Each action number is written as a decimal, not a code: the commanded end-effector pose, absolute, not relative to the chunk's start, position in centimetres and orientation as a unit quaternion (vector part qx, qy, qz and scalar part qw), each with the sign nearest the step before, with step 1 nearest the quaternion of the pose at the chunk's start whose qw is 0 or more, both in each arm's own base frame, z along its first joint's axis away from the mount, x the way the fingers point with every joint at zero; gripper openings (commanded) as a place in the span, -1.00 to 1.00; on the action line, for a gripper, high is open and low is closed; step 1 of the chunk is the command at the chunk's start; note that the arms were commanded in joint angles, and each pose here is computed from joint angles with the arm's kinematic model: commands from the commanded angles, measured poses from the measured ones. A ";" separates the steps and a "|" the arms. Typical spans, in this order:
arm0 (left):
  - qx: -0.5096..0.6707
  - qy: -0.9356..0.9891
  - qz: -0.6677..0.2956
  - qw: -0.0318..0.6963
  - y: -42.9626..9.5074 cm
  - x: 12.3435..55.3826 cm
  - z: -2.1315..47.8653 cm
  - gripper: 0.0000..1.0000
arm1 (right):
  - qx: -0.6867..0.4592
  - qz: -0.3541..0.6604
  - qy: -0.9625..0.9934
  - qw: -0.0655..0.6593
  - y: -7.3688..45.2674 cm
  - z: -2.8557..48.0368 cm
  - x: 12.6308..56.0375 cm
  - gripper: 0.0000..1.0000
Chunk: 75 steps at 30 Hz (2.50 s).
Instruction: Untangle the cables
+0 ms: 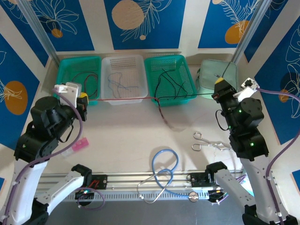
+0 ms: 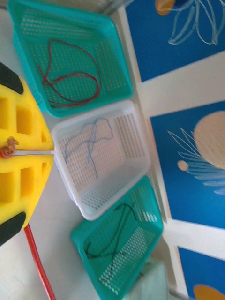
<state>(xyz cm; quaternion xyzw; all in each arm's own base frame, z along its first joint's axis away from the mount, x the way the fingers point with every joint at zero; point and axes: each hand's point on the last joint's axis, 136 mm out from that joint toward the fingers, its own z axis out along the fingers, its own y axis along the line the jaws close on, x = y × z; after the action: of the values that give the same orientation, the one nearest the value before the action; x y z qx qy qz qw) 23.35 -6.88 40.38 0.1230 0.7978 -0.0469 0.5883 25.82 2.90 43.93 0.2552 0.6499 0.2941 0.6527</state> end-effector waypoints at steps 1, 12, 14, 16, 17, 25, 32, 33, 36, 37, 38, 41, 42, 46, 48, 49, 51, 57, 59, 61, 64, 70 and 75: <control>0.079 0.805 0.034 0.587 -3.8 24.2 39.4 -1.00 | 0.285 0.247 0.615 0.692 -0.3 46.3 23.9 -1.00; 0.060 0.825 0.060 0.559 -3.1 26.5 36.1 -1.00 | 0.366 0.138 0.570 0.722 -6.0 46.1 20.6 -1.00; 0.053 0.831 0.052 0.551 -2.9 26.9 35.1 -1.00 | 0.379 0.116 0.561 0.727 -6.9 46.0 19.9 -1.00; 0.041 0.840 0.040 0.539 -2.6 27.5 34.0 -1.00 | 0.391 0.097 0.552 0.730 -7.6 46.0 19.3 -1.00; 0.033 0.846 0.031 0.532 -2.4 27.8 33.4 -1.00 | 0.396 0.087 0.548 0.732 -8.0 46.1 19.0 -1.00; -0.058 0.850 -0.082 0.517 -0.7 29.7 32.3 -1.00 | 0.410 0.013 0.515 0.753 -10.3 47.7 17.0 -1.00; -0.148 0.827 -0.172 0.514 1.4 31.8 32.4 -1.00 | 0.429 -0.007 0.496 0.755 -11.4 48.3 15.9 -1.00; -0.163 0.820 -0.185 0.516 1.8 32.1 32.6 -1.00 | 0.431 -0.012 0.494 0.755 -11.5 48.6 15.7 -1.00; -0.207 0.794 -0.235 0.521 2.6 33.1 33.0 -1.00 | 0.435 -0.030 0.484 0.759 -12.0 49.6 14.8 -1.00; -0.219 0.784 -0.254 0.523 2.8 33.6 33.2 -1.00 | 0.433 -0.037 0.481 0.762 -12.1 50.1 14.6 -1.00; -0.229 0.775 -0.270 0.524 3.0 33.9 33.4 -1.00 | 0.431 -0.042 0.476 0.765 -12.2 50.7 14.4 -1.00; -0.258 0.747 -0.306 0.531 4.2 35.1 33.9 -1.00 | 0.421 -0.056 0.469 0.775 -12.3 52.3 14.2 -1.00; -0.270 0.740 -0.314 0.531 4.7 35.4 33.8 -1.00 | 0.418 -0.061 0.467 0.777 -12.4 52.8 14.2 -1.00; -0.291 0.721 -0.332 0.534 6.2 36.7 33.6 -1.00 | 0.411 -0.078 0.463 0.782 -12.6 54.4 14.6 -1.00; -0.304 0.719 -0.322 0.535 7.2 37.2 33.1 -1.00 | 0.411 -0.080 0.461 0.783 -12.7 54.8 14.8 -1.00; -0.315 0.716 -0.317 0.536 7.9 37.4 32.7 -1.00 | 0.414 -0.081 0.459 0.782 -12.9 54.9 14.9 -1.00; -0.332 0.708 -0.314 0.538 9.1 37.9 32.1 -1.00 | 0.414 -0.080 0.460 0.781 -13.0 55.0 15.4 -1.00; -0.342 0.700 -0.319 0.540 10.7 40.2 31.6 -1.00 | 0.419 -0.054 0.486 0.765 -13.3 53.8 18.2 -1.00; -0.321 0.692 -0.355 0.540 10.0 41.1 32.8 -1.00 | 0.432 -0.038 0.499 0.750 -13.6 52.7 19.1 -1.00; -0.304 0.676 -0.398 0.541 9.0 41.6 34.8 -1.00 | 0.447 -0.027 0.504 0.738 -13.9 51.5 19.9 -1.00; -0.271 0.645 -0.442 0.562 7.0 41.3 38.7 -1.00 | 0.461 -0.016 0.506 0.729 -14.4 50.2 20.6 -1.00; -0.218 0.601 -0.465 0.613 3.9 40.1 46.4 -1.00 | 0.472 -0.002 0.517 0.714 -14.6 48.9 21.8 -1.00; -0.179 0.549 -0.472 0.666 3.1 39.7 52.3 -1.00 | 0.476 0.011 0.520 0.709 -14.5 48.6 21.9 -1.00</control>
<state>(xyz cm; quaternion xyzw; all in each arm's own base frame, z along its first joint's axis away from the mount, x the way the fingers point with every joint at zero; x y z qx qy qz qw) 40.96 3.31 47.23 -0.2126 0.5999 -0.4660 0.6146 22.00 -14.62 48.51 0.4694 0.5282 -0.0080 0.7075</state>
